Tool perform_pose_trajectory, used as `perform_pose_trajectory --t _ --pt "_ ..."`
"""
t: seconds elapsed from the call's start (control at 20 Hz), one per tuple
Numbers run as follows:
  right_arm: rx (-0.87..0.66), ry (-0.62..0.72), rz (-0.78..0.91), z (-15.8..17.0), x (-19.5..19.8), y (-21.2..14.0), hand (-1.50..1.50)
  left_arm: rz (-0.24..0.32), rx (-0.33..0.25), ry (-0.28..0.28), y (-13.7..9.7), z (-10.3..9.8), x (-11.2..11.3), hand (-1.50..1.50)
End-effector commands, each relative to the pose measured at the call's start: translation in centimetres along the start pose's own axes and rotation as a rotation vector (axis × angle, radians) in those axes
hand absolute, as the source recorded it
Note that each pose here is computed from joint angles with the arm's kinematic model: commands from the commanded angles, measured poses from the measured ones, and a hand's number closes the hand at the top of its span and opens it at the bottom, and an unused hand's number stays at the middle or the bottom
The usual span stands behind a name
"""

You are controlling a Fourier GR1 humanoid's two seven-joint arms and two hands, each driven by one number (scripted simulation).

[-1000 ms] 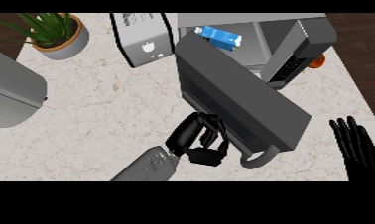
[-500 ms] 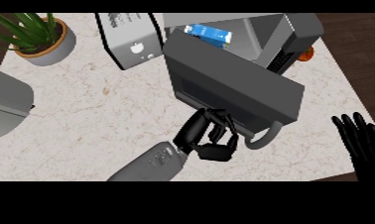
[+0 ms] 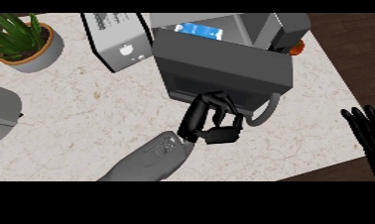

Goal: Pick up the milk, place it into the microwave and close the microwave

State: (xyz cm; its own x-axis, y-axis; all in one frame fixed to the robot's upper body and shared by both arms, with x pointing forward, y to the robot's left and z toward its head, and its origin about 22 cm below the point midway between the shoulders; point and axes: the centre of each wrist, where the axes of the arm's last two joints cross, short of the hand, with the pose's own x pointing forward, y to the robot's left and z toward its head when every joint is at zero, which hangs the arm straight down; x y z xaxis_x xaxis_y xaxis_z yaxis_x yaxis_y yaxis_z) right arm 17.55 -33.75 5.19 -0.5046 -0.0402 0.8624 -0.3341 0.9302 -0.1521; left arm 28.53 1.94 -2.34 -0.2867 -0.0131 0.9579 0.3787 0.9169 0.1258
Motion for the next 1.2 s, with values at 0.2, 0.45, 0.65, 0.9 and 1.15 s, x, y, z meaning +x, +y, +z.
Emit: perform_pose_trajectory --t 0.2,0.45,0.65,0.9,1.15 --pt "0.038 -0.051 0.055 -2.1 2.0 -2.0 -1.5 -0.011 0.151 0.007 0.4 -3.8 2.4 -1.5" --pt "0.05 -0.104 0.408 -4.4 6.2 -4.9 1.5 0.01 0.257 0.059 1.2 -5.1 2.9 -1.5" --pt "0.057 -0.135 0.472 -5.4 7.2 -5.6 1.5 0.033 0.317 0.051 1.8 -5.8 3.1 -1.5" --pt "0.061 -0.152 0.525 -6.3 7.9 -6.3 1.5 0.065 0.35 0.054 1.8 -6.1 3.3 -1.5" --pt "0.068 -0.167 0.535 -7.4 7.9 -6.4 1.5 0.066 0.354 0.034 1.6 -6.6 3.9 -1.5"
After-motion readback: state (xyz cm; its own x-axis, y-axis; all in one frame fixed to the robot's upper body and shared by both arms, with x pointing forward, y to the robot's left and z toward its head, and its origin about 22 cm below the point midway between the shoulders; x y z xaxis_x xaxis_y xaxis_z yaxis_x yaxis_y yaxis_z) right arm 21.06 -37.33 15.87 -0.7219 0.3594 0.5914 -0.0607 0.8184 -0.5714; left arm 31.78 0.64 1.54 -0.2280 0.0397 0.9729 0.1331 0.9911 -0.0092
